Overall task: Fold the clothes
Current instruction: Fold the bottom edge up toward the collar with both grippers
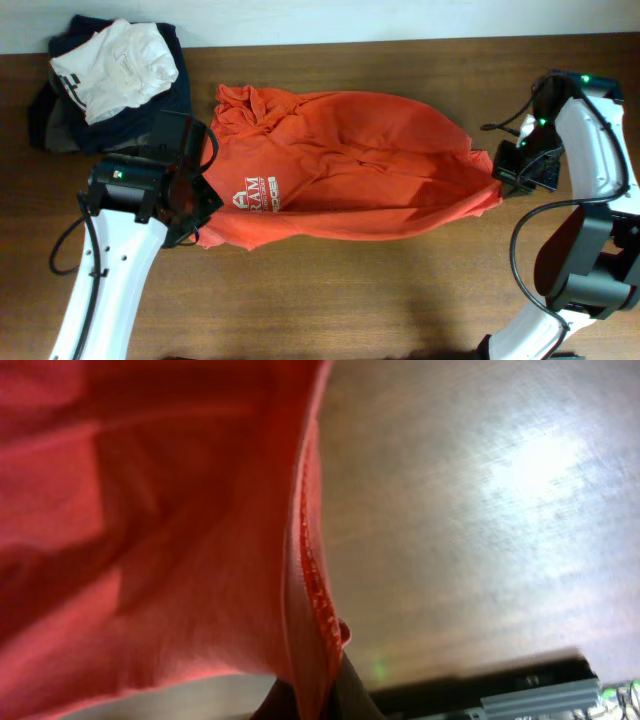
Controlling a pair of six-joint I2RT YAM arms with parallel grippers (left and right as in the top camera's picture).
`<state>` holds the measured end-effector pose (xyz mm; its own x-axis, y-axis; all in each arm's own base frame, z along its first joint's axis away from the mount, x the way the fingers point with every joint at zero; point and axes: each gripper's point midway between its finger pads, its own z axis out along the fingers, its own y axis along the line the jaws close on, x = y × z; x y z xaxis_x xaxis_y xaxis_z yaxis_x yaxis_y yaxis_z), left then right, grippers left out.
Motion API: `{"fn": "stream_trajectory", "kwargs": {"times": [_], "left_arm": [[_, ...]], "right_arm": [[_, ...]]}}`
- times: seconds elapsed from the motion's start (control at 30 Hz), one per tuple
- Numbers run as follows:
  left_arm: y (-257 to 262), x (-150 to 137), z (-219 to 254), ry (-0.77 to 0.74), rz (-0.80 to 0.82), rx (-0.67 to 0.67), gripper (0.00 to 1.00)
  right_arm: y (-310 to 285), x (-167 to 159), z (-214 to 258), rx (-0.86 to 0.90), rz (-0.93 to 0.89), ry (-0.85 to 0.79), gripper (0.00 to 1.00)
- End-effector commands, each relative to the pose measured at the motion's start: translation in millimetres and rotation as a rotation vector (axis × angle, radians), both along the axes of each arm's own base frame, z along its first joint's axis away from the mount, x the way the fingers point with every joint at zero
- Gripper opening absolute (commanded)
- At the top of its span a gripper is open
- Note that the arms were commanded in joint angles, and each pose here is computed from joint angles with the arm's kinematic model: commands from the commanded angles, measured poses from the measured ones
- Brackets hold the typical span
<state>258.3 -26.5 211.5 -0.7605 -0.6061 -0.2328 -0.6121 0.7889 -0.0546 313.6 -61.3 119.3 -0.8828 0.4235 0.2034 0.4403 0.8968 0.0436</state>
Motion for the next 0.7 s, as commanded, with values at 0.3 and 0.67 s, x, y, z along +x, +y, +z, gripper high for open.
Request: {"fn": "stream_trajectory", "kwargs": {"times": [0.3, 0.67], "left_arm": [[22, 139, -104, -0.064, 0.047, 0.275, 0.01], [-25, 220, -80, -0.318, -0.336, 0.178, 0.99]], "right_arm": [[-8, 93, 0, -0.071, 0.036, -0.367, 0.04], [-14, 116, 20, -0.079, 0.034, -0.379, 0.99]]}}
